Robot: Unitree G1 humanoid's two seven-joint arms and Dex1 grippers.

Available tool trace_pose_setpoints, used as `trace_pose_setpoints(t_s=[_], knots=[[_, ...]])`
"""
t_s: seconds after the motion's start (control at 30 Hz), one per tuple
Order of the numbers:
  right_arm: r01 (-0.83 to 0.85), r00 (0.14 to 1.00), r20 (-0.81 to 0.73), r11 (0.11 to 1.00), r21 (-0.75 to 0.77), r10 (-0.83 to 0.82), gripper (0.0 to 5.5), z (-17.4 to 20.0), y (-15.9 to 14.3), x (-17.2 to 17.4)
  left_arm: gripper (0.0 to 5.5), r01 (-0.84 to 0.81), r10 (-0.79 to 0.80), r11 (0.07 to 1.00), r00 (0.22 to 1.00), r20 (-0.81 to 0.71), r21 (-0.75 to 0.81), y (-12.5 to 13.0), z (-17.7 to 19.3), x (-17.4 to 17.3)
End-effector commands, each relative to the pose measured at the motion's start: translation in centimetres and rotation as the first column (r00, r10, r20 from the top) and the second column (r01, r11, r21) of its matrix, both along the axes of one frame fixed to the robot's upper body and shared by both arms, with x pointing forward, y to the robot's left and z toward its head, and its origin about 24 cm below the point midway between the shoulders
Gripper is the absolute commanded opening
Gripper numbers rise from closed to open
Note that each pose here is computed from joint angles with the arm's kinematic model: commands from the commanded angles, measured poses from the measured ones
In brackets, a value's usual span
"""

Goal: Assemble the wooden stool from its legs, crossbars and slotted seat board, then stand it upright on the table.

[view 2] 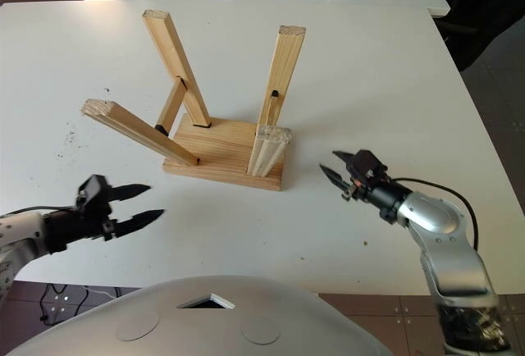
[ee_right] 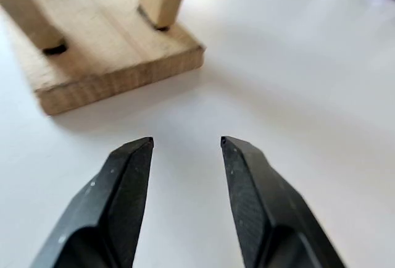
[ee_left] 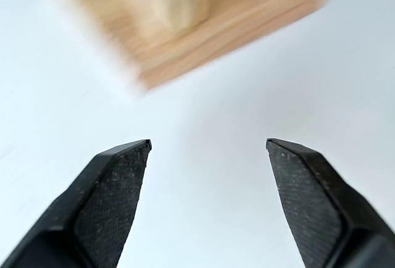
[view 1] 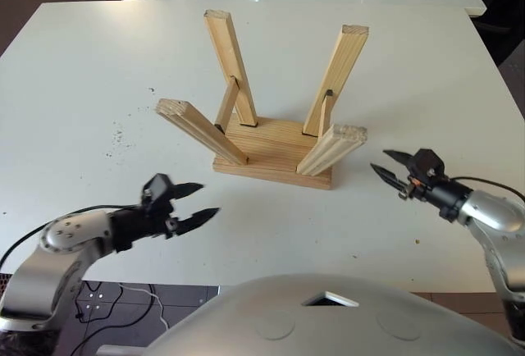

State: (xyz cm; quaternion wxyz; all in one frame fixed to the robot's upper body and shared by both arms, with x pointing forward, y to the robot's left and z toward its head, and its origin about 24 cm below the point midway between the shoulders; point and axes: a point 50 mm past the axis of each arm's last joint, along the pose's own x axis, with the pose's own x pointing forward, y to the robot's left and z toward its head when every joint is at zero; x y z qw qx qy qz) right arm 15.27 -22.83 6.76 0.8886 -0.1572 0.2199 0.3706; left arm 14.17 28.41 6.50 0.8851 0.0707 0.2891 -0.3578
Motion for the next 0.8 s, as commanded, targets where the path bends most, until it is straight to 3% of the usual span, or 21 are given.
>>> trace_pose_setpoints(t_s=[0.03, 0.2, 0.43, 0.8], knots=[[-0.076, 0.990, -0.112, 0.996, 0.039, 0.080, 1.84, -0.5, 0.9, -0.7, 2.87, -0.044, 0.034, 0.997, 0.990, 0.135, 0.071, 1.2, -0.7, 3.5], [-0.135, 0.980, -0.140, 0.988, 0.072, 0.145, 1.84, -1.5, 2.5, 0.5, 2.83, 0.093, -0.106, 0.993, 0.977, 0.183, 0.079, -1.0, -2.0, 5.4], [-0.195, 0.967, -0.147, 0.975, 0.106, 0.209, 1.84, -3.0, 5.0, 1.1, 2.83, 0.247, -0.265, 0.957, 0.957, 0.119, 0.151, -2.1, -4.3, 5.3], [-0.242, 0.964, -0.087, 0.965, 0.105, 0.251, 1.84, -3.5, 7.0, 2.5, 2.83, 0.409, -0.412, 0.911, 0.906, 0.094, 0.054, -5.8, -4.9, 4.3]])
